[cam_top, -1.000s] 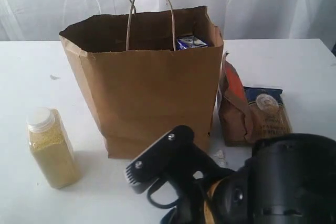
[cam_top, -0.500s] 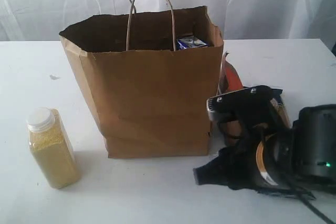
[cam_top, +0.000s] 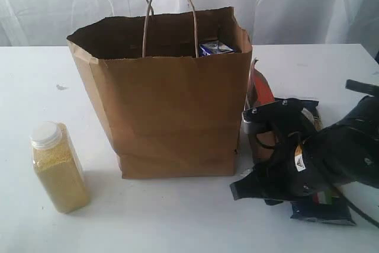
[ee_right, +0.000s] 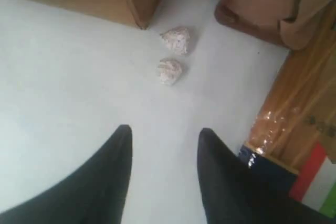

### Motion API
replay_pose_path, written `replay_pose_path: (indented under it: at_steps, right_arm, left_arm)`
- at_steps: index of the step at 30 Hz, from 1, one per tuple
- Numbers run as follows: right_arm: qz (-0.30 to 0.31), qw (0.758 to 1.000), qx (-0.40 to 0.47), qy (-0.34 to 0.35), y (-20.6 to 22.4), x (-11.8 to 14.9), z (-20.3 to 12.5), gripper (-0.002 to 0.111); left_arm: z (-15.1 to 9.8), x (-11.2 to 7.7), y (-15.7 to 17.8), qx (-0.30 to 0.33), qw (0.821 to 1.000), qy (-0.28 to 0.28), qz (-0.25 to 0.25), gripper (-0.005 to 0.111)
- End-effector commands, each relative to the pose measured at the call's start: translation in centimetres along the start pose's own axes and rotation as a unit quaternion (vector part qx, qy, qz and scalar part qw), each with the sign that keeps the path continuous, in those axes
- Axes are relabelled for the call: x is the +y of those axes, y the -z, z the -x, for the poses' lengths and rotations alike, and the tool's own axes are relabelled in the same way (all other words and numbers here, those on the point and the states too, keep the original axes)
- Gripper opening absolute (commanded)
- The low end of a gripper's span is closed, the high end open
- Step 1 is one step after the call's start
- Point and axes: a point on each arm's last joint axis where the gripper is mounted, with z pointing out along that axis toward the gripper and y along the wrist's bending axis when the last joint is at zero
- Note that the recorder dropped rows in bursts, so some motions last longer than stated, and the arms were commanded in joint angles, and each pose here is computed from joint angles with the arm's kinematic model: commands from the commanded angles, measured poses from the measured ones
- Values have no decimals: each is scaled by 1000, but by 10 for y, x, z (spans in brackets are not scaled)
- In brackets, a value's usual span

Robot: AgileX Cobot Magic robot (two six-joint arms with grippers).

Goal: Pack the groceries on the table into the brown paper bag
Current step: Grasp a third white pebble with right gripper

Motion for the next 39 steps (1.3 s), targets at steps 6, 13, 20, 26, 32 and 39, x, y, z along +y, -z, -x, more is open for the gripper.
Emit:
replay_pose_path:
  at_steps: [6,13,20,26,32,39]
  right_arm:
    - [10,1000,-1,11,-31,2,2,38]
    - [4,1000,8,10,-45,-3,6,38]
    - [2,1000,10,17,-53,-6,9,38]
    - [7,1000,-7,17,-53,-5,12,38]
    - [7,1000,-8,15,-52,-5,14,38]
    - [6,1000,-8,17,-51,-4,17,35]
  left_arm:
    - [-1,0,0,-1,1000,6,0,0]
    - [-1,0,0,-1,1000,6,0,0]
    - [-1,0,0,-1,1000,6,0,0]
    - [-1,0,0,-1,1000,6,0,0]
    - [-1,0,0,-1,1000,6,0,0]
    - [-1,0,0,-1,1000,6,0,0]
